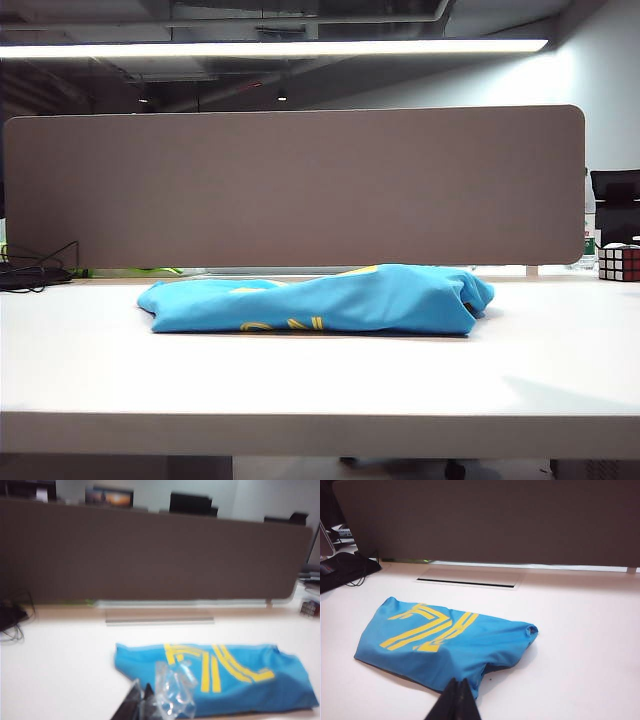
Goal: Fold the bottom side of the soccer jersey horizontally towards the center, about one-third of the way, then fold the sleeve back towards the center, creating a straight line along the edge of the the soccer jersey, and finally fold the bottom of the soccer jersey up towards the top, creating a neat rectangle.
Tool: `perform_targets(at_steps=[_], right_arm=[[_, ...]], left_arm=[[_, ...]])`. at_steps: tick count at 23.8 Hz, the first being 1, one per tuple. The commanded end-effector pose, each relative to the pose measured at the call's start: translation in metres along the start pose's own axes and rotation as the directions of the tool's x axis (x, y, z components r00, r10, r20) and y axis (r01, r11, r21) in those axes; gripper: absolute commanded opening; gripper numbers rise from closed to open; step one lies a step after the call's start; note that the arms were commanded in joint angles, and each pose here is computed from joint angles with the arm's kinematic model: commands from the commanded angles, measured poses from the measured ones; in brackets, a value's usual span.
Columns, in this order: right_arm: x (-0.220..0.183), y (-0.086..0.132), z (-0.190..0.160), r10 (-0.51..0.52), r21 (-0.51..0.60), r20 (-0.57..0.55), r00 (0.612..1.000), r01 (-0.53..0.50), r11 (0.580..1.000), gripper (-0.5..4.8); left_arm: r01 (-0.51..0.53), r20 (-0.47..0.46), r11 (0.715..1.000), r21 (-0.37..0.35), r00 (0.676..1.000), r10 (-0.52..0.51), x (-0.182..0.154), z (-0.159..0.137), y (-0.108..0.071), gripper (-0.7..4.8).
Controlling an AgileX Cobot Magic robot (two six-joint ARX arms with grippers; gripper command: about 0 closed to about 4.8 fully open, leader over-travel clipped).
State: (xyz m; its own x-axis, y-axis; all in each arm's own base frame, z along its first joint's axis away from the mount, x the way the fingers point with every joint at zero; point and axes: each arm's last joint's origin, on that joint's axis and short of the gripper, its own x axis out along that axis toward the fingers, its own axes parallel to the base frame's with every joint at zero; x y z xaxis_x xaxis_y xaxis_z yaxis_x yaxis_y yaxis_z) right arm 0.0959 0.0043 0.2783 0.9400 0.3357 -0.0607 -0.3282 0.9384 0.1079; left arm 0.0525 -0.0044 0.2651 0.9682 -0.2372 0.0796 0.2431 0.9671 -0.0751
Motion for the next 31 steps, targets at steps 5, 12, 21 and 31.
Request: perform_targets(at_steps=[5, 12, 21, 31], right_arm=[[-0.029, 0.007, -0.031, -0.098, -0.037, 0.110, 0.989, 0.102, 0.994, -0.08], [-0.016, -0.002, -0.066, -0.136, -0.001, 0.007, 0.991, 0.136, 0.991, -0.08], [0.004, -0.017, -0.107, -0.211, -0.013, 0.081, 0.974, 0.213, 0.977, -0.08], [0.005, -0.022, -0.110, -0.342, -0.003, 0.120, 0.932, 0.345, 0.938, -0.08]], left_arm=[[-0.020, -0.186, 0.993, -0.113, 0.982, -0.001, 0.005, -0.023, 0.004, -0.05], [-0.009, -0.109, 0.991, -0.133, 0.994, -0.006, 0.013, -0.033, 0.008, -0.05], [-0.049, 0.010, 0.989, -0.139, 0.999, 0.050, 0.031, -0.076, 0.021, -0.05], [-0.160, 0.071, 0.985, -0.069, 0.984, 0.165, 0.034, -0.087, 0.026, -0.05]])
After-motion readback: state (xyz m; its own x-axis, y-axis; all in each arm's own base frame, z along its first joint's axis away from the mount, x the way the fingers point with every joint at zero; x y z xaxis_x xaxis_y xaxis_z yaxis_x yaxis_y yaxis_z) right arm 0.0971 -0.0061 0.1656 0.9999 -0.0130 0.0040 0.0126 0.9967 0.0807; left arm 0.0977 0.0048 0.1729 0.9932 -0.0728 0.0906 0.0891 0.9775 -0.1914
